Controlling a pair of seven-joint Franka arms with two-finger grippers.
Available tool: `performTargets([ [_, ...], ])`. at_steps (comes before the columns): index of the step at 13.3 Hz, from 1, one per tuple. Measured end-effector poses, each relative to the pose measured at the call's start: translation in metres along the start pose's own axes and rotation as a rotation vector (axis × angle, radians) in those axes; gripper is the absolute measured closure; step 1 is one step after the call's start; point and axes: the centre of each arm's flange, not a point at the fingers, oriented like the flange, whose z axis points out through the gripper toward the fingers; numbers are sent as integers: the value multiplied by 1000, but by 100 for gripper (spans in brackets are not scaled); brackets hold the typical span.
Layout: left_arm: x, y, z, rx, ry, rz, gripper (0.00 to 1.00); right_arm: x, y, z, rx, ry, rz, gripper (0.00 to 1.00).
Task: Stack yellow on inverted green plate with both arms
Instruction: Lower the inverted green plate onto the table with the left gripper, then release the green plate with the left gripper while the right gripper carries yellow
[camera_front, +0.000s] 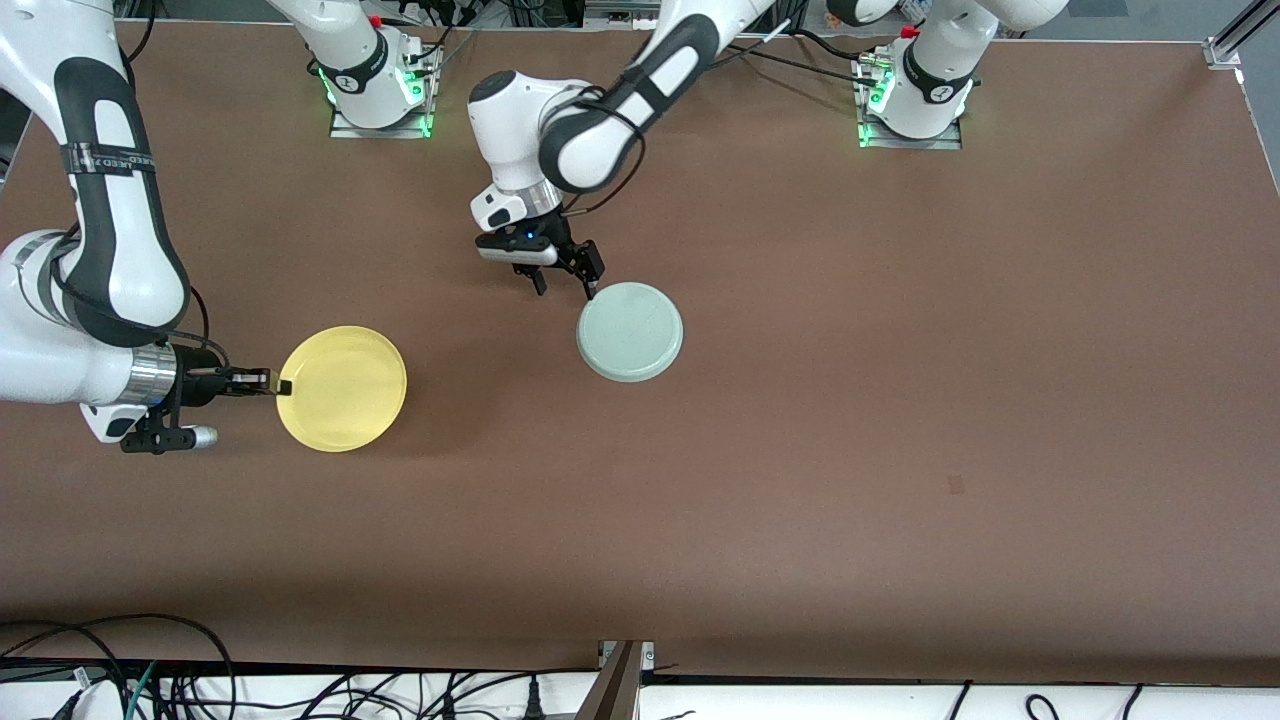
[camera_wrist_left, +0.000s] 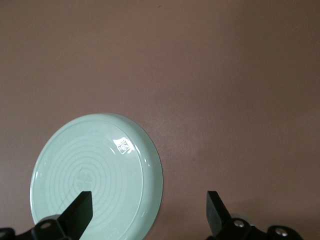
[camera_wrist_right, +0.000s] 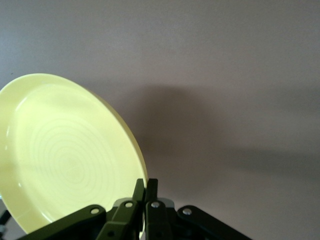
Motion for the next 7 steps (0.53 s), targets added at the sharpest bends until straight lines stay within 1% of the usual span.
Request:
performTargets([
  [3,67,-52,-37,-116,-87,-181,0,-2,-11,9,10,-36,-15,98],
  [5,105,-89,-57,-201,-157,-275,0,-1,-36,23,6,-61,-52,98],
  [6,122,-111,-65,-229,-194,-307,0,-1,-54,32,2,-76,-78,98],
  [7,138,-136,-72,-234,-231,-327,0,-1,-73,42,-4,-92,-93,98],
])
